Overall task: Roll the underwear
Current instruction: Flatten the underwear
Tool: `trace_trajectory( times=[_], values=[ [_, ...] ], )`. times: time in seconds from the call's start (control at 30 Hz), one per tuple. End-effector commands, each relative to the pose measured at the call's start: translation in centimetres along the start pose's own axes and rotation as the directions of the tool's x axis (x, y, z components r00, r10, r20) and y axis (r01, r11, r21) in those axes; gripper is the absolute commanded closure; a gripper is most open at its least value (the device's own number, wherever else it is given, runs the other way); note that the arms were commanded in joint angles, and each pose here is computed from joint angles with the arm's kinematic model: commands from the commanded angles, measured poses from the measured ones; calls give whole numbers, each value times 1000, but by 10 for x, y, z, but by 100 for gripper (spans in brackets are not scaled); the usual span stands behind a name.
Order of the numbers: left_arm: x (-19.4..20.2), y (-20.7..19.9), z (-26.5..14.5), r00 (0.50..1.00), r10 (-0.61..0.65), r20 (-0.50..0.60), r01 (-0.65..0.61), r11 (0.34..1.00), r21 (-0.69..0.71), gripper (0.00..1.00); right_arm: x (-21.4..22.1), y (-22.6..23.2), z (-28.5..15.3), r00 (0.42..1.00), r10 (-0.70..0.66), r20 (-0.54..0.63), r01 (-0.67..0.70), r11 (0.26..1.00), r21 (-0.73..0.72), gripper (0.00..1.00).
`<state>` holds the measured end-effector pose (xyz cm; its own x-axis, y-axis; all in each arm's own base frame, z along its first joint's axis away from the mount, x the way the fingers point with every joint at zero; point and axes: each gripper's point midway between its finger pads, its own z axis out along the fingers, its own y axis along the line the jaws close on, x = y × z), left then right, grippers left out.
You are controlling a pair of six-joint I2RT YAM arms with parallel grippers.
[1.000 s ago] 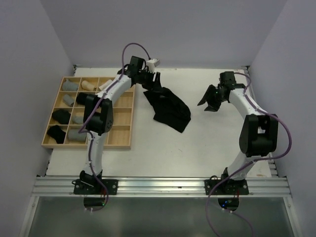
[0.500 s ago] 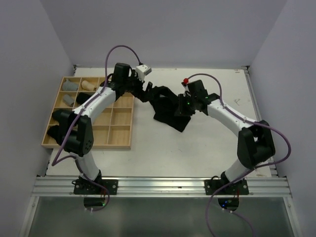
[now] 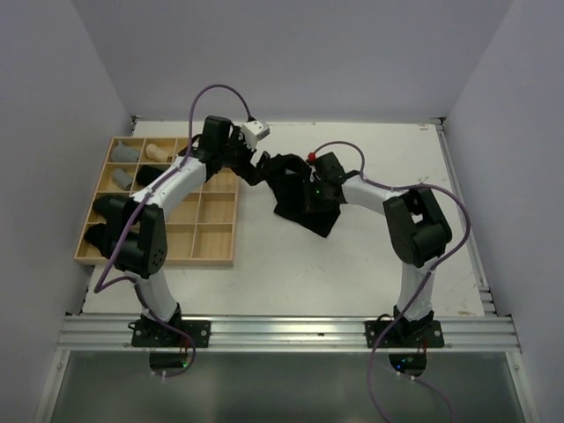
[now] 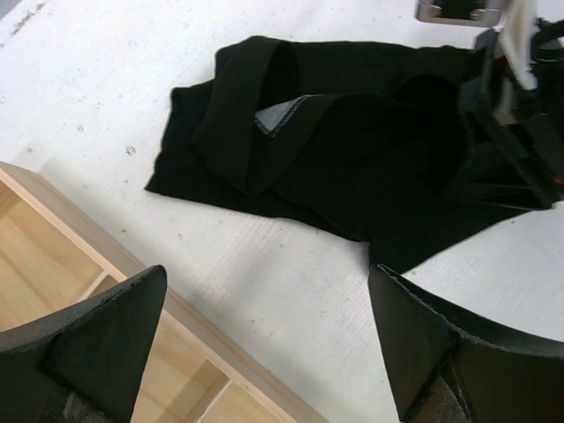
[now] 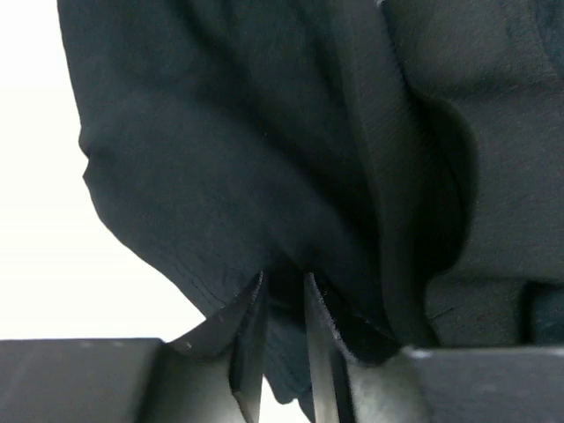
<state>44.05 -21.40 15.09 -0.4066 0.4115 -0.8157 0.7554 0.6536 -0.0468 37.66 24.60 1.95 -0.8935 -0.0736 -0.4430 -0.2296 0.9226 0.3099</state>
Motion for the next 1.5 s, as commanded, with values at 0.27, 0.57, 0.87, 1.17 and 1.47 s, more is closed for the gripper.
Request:
trace_trajectory(
  times=[0.27,0.57,0.87,1.17,1.47],
  values=[
    [18,-10,-18,957,287,-38,-283,955,95,49,156,-13,-97,950,-57,-307,43,998,-52,89],
    [73,-72,36,891,425,-158,-365,879,307,45,126,-16,-122,986,25,-165,-19,999,36,87],
    [114,-78,80,903,335,-270,-259,924,281,48,97,-39,-167,998,59,-20,-55,988,147,57],
    [183,-118,7,829,303,-471,-111,913,392,100,113,-58,-174,990,96,-103,-71,972,223,59],
    [125,-139,-52,931,187,-312,-79,941,328,40,104,-33,-182,998,-25,-52,27,999,46,67]
  ],
)
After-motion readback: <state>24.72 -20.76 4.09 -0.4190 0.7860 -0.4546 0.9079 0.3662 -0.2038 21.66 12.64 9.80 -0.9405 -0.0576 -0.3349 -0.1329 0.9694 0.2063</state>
